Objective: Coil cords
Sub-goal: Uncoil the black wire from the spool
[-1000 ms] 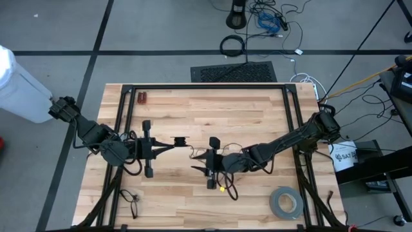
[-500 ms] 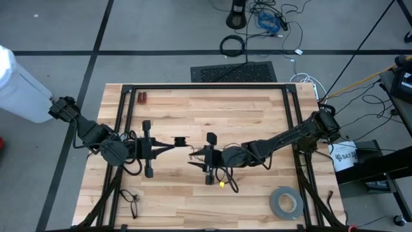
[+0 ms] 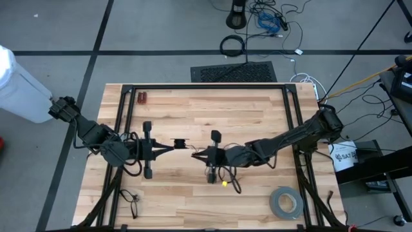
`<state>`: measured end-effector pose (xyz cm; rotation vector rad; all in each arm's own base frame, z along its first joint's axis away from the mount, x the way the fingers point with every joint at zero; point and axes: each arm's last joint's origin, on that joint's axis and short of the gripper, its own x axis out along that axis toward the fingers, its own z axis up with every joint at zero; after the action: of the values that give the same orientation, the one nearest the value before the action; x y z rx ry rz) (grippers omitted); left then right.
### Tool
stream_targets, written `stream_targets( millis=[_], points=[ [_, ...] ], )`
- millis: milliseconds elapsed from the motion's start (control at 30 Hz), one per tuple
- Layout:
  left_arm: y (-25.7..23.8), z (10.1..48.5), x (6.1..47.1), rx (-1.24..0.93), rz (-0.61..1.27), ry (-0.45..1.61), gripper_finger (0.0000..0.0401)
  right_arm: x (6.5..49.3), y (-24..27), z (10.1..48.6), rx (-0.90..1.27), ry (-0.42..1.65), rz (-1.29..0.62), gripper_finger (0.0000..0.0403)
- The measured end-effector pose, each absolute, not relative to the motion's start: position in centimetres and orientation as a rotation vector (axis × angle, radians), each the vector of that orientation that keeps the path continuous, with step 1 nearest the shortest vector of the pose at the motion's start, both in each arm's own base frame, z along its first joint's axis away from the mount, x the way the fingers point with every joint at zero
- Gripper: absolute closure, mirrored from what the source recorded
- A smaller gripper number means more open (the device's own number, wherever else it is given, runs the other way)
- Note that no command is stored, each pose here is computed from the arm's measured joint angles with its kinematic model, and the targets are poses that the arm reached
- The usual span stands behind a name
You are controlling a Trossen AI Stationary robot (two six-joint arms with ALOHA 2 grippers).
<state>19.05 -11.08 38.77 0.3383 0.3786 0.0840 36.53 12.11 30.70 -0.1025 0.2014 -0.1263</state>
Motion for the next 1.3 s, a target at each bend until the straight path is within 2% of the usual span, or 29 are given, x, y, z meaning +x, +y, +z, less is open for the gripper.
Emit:
stream_targets(
  millis=[233, 433, 833, 1300],
  points=[
    [-11.3, 38.6, 19.1, 0.319, 0.035, 0.392, 0.0401, 33.8, 12.5, 34.2, -0.164, 0.136, -0.149, 0.0402],
    [-11.7, 38.4, 19.8, 0.329, 0.011, 0.385, 0.0401, 33.5, 11.1, 35.7, -0.192, 0.069, -0.177, 0.0402],
    [-13.1, 38.1, 21.4, 0.44, -0.12, 0.336, 0.0401, 34.8, 7.7, 36.2, -0.201, 0.003, -0.125, 0.0403],
    [-12.8, 38.2, 23.1, 0.447, -0.198, 0.276, 0.0401, 35.4, 5.4, 36.6, -0.152, -0.041, -0.062, 0.0403]
  ],
)
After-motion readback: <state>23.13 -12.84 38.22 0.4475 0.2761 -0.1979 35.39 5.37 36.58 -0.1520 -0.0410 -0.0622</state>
